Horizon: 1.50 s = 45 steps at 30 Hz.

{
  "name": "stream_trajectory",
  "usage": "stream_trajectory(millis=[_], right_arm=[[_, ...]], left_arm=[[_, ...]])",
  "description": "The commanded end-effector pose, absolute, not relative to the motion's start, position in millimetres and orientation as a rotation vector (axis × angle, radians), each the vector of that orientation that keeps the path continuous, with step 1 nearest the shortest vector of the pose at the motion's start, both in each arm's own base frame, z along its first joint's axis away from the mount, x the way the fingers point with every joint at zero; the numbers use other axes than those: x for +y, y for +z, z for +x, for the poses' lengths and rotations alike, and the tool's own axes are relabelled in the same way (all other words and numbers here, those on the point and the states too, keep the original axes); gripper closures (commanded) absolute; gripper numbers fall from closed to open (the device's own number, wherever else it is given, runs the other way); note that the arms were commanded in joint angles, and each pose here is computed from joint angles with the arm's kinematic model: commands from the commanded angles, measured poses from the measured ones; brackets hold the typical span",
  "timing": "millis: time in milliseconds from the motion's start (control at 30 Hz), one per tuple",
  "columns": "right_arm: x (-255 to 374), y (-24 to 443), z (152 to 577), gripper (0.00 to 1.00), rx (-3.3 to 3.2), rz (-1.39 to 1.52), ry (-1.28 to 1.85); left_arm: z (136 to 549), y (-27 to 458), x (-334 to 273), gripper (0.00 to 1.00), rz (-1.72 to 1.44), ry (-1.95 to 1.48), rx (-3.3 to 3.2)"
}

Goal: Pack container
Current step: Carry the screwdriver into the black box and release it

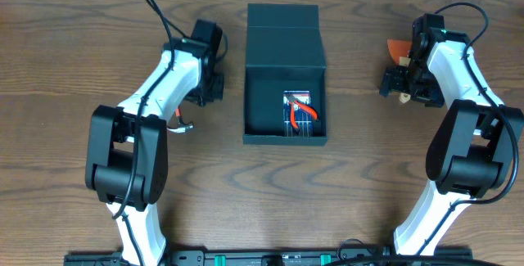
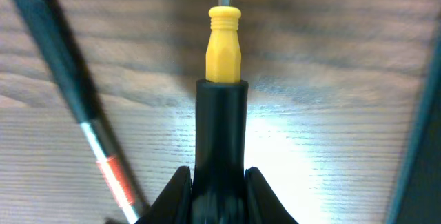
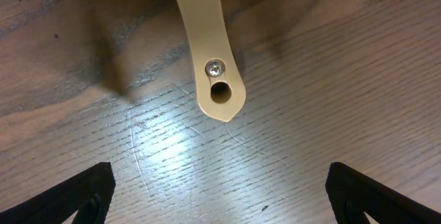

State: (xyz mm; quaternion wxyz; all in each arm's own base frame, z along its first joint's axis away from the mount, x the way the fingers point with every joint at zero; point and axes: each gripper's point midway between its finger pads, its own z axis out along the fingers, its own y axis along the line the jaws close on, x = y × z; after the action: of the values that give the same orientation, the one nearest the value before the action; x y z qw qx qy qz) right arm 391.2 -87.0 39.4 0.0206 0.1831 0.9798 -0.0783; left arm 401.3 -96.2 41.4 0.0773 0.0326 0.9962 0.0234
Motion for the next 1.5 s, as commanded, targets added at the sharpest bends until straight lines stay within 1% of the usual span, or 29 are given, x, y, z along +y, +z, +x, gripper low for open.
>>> stream_trajectory(millis=[0,133,233,433,667,1133,1467], right_arm=[[-88.8,41.9,392.4,0.01,3.031,0.556,-0.258],[-88.7,41.8,392.4,0.01,3.031,0.556,-0.257],[-88.8,41.9,392.4,0.01,3.031,0.556,-0.258],[-88.8,41.9,392.4,0.01,3.031,0.556,-0.258],[-88.8,41.9,392.4,0.01,3.031,0.556,-0.258],[-88.8,41.9,392.4,0.01,3.031,0.556,-0.258],[-88.8,41.9,392.4,0.01,3.031,0.556,-0.258]], left_arm=[[413.9,66.2,-95.8,0.91,0.078,0.074,2.95],[416.2,92.8,-98.5,0.91,0.035,0.052,2.924],[413.3,117.2,-100.4,0.94,-0.03,0.016,2.895],[397.5,162.6,-126.5,0.94,-0.056,-0.237,2.839],[373.8,201.7,-153.5,0.94,-0.026,-0.326,2.775],[334.0,199.8,-219.7,0.94,0.12,-0.382,2.818],[315.7,186.8,-237.3,0.94,0.156,-0.335,2.854]])
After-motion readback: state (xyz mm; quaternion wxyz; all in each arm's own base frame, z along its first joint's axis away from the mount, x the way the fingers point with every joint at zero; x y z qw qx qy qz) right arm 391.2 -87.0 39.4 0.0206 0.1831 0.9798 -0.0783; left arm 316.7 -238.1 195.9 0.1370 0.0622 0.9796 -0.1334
